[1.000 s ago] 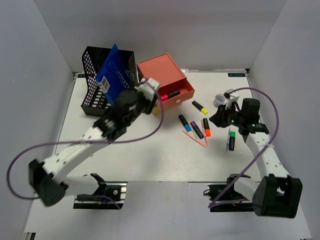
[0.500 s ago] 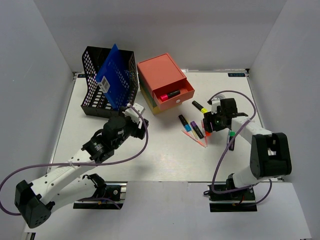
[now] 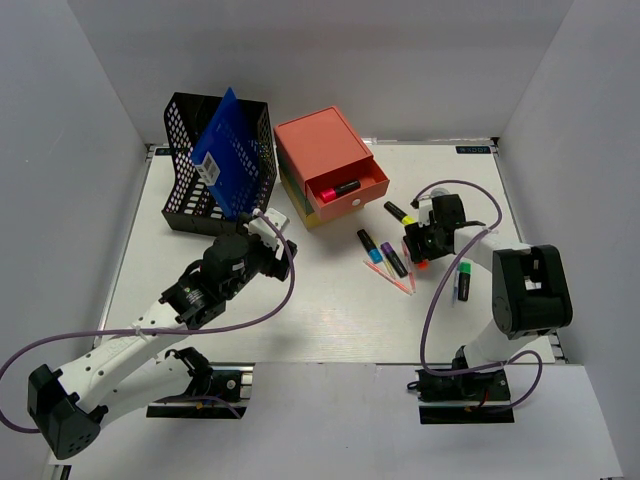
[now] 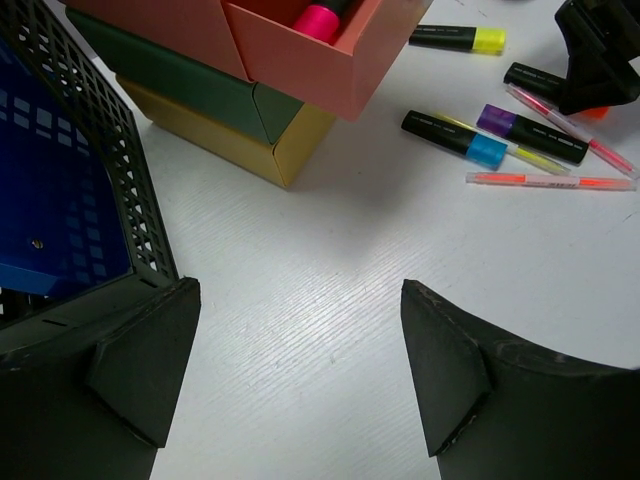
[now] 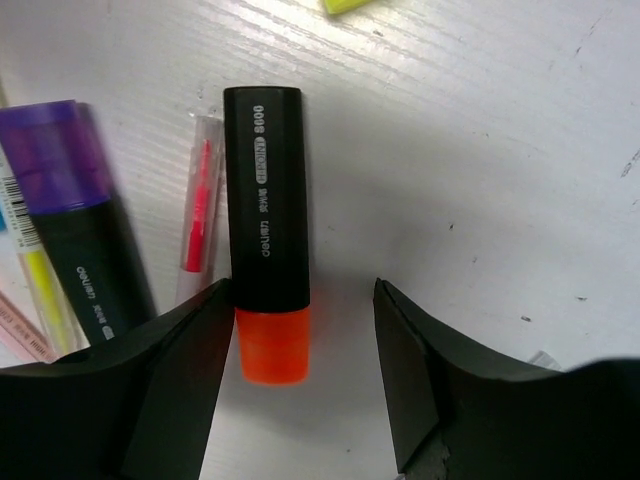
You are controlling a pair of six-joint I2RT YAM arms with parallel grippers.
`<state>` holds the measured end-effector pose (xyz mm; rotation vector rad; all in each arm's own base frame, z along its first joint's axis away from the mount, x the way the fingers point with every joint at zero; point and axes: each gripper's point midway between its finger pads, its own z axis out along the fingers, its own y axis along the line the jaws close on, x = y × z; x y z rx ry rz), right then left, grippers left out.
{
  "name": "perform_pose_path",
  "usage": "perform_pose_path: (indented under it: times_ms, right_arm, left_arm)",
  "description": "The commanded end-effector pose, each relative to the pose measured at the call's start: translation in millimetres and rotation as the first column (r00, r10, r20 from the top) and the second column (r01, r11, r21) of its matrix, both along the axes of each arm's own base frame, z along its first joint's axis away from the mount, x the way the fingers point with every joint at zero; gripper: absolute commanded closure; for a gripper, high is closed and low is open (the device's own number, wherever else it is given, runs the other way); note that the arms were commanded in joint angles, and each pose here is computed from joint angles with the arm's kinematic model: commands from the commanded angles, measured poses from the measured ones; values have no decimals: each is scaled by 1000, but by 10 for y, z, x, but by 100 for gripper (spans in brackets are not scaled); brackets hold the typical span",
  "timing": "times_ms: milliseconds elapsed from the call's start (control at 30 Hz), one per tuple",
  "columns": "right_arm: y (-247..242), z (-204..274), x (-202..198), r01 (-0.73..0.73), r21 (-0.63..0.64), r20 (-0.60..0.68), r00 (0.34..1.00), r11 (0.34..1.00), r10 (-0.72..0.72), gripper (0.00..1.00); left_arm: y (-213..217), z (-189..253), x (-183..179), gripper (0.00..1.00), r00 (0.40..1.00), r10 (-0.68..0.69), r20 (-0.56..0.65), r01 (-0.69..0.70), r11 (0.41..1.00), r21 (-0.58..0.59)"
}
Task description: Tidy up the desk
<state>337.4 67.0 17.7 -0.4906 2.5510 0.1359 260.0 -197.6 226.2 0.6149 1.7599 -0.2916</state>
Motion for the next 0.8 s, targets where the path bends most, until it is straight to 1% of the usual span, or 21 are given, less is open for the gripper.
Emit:
perform_pose_path:
  times_ms: [0, 67, 167, 200, 267, 300, 367, 400, 467, 600, 633, 667, 700, 733, 767]
  right_arm:
    - [-21, 51, 187, 17, -26, 48, 999, 1000, -16, 37]
    - [-24, 12, 186, 11, -32, 37, 999, 999, -10, 37]
    - [-34, -34, 166, 3, -39, 22, 1000, 999, -2, 42]
    - [-54, -35, 163, 1, -43, 22, 1000, 999, 0, 49]
    - [-63, -30, 141, -3, -47, 20, 1000, 999, 4, 57]
    - [-73, -20, 134, -3, -47, 21, 1000, 999, 4, 64]
    - [-95, 71, 120, -9, -52, 45, 999, 999, 12, 71]
    - [-112, 120, 121, -13, -54, 58, 998, 998, 16, 76]
    - [-96, 325, 123, -28, -38, 102, 994, 999, 32, 82]
    - [55, 839, 68, -130, 29, 191, 974, 991, 122, 91]
    - [66, 1091, 58, -159, 26, 260, 954, 987, 147, 92]
    - [83, 1185, 5, -187, 25, 275, 946, 982, 173, 95]
    - [165, 1345, -28, -243, 43, 316, 923, 969, 218, 96]
    - [199, 1561, -76, -309, 3, 384, 879, 951, 284, 97]
    - [242, 1647, -138, -359, -7, 404, 853, 933, 331, 99]
  left_arm:
    - [-52, 116, -32, 9, 999, -33, 15, 33, 999, -17]
    - [-52, 120, -32, 9, 999, -33, 15, 33, 999, -17]
    - [-44, 119, -36, 8, 999, -32, 18, 32, 999, -16]
    - [-38, 128, -33, 8, 999, -29, 21, 29, 999, -17]
    - [-34, 125, -34, 8, 999, -27, 21, 27, 999, -18]
    - [-34, 125, -34, 8, 999, -27, 21, 27, 999, -18]
    - [-36, 121, -35, 8, 999, -29, 21, 29, 999, -17]
    - [-38, 126, -38, 8, 999, -30, 21, 30, 999, -19]
    - [-41, 126, -42, 8, 999, -33, 23, 34, 999, -20]
    - [-53, 127, -54, 8, 999, -44, 22, 44, 999, -20]
    - [-54, 139, -57, 8, 999, -46, 25, 46, 999, -22]
    - [-67, 127, -65, 8, 998, -55, 22, 55, 998, -22]
    - [-77, 144, -67, 8, 998, -59, 24, 60, 998, -26]
    - [-78, 137, -69, 8, 998, -61, 24, 62, 998, -24]
    - [-88, 151, -74, 8, 997, -67, 25, 67, 997, -27]
